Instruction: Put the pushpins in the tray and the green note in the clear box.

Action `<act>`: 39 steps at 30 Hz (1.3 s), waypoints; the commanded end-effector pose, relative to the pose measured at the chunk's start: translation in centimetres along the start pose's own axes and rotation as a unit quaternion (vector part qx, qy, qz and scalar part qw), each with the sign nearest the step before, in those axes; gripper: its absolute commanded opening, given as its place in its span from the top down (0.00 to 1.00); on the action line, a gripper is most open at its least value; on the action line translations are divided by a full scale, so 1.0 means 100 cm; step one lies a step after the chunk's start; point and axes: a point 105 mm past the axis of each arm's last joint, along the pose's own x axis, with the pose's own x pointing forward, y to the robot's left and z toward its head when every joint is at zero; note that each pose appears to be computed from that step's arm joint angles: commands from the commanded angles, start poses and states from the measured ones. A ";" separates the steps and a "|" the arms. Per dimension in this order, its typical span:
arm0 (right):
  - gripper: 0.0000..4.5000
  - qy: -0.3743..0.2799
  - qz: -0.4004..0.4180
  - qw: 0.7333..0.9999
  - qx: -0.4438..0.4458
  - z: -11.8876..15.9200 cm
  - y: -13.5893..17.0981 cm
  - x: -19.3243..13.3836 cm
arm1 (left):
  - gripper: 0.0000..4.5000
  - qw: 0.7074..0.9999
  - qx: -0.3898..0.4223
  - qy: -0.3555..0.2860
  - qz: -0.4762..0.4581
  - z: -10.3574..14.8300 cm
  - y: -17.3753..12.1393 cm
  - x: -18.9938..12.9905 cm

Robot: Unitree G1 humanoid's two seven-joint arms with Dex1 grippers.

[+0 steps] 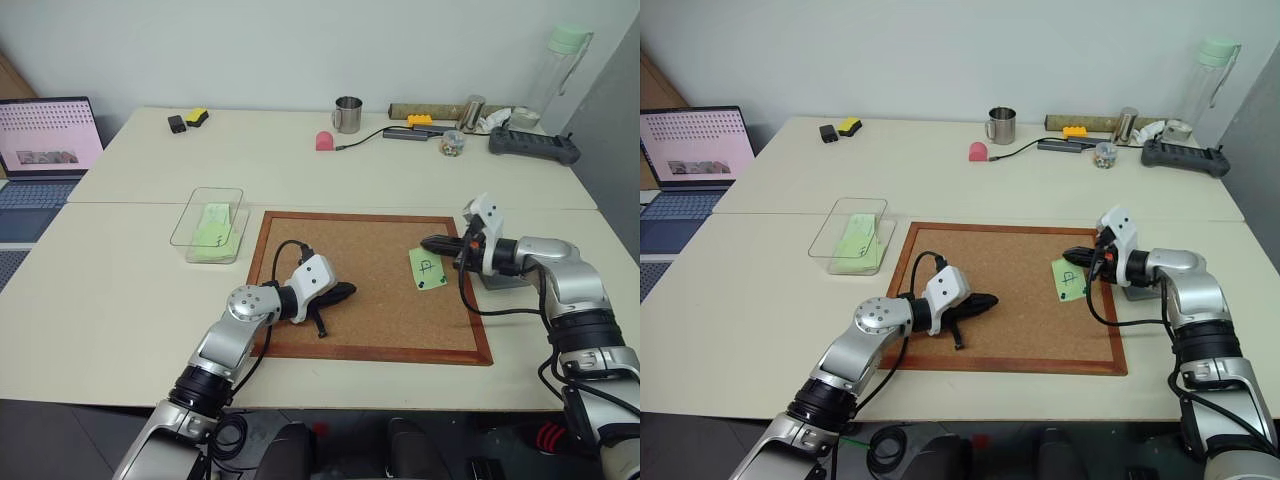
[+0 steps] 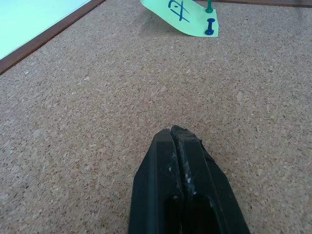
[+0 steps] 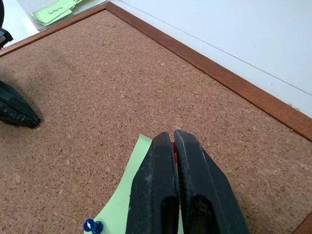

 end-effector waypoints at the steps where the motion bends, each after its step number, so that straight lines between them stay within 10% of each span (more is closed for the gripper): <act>1: 1.00 -0.050 -0.006 0.999 0.002 0.033 -0.004 -0.008 | 1.00 1.000 -0.004 0.025 -0.007 -0.013 -0.006 0.003; 20: 1.00 -0.047 -0.091 0.995 -0.015 0.040 -0.032 -0.051 | 1.00 1.000 -0.001 0.024 -0.011 -0.013 -0.008 0.004; 36: 1.00 0.095 -0.166 0.981 0.022 -0.035 -0.051 -0.114 | 1.00 0.999 0.011 0.028 -0.021 -0.014 -0.010 0.006; 39: 0.87 0.104 -0.167 0.980 0.019 -0.041 -0.051 -0.114 | 1.00 0.999 0.012 0.028 -0.022 -0.014 -0.010 0.006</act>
